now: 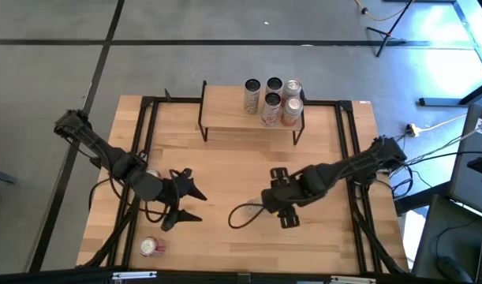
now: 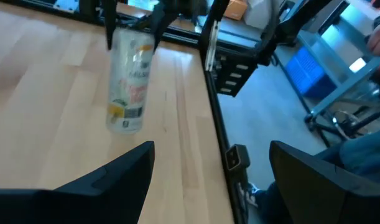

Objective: Place canned beverage on shelf
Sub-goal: Put the white yellow soda can aligned with the other white yellow soda can on the shelf

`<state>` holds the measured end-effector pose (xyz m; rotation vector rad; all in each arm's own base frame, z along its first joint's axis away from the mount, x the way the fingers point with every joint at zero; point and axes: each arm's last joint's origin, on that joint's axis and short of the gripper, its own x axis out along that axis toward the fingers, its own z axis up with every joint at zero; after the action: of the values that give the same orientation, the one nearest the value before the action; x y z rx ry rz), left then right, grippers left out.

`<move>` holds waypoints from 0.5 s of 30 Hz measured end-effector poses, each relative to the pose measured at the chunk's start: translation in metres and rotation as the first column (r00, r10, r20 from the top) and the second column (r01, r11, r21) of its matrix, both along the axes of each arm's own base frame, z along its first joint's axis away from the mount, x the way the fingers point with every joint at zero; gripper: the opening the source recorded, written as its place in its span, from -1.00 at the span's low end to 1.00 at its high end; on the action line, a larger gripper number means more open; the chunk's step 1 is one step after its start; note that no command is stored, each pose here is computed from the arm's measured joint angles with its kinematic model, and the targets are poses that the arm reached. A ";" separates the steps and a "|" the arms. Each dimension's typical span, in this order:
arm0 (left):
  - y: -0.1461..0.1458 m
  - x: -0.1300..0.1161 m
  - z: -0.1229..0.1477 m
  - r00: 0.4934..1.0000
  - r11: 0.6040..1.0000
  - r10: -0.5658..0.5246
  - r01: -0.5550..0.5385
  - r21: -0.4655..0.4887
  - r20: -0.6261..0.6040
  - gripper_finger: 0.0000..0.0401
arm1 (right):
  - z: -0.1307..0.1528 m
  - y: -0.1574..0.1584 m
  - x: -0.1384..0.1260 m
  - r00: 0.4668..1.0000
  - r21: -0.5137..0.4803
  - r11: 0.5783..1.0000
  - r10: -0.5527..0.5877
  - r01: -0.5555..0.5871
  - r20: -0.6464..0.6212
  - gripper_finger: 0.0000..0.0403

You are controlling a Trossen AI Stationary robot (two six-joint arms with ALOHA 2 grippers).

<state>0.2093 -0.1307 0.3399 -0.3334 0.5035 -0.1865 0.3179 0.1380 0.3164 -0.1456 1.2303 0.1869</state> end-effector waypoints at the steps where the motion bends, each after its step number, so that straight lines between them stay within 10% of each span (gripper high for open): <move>1: 0.000 0.000 -0.001 1.000 1.000 0.002 -0.002 -0.009 0.003 0.52 | -0.005 -0.001 0.003 0.999 -0.009 1.000 0.027 -0.027 -0.020 0.09; 15: 0.000 0.001 -0.002 1.000 1.000 0.020 -0.020 -0.018 -0.003 0.52 | -0.047 0.003 0.013 0.954 -0.051 0.984 0.150 -0.168 -0.260 0.09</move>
<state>0.2103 -0.1311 0.3379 -0.3557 0.5014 -0.1716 0.3312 0.1413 0.2694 -0.2918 1.4842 0.3084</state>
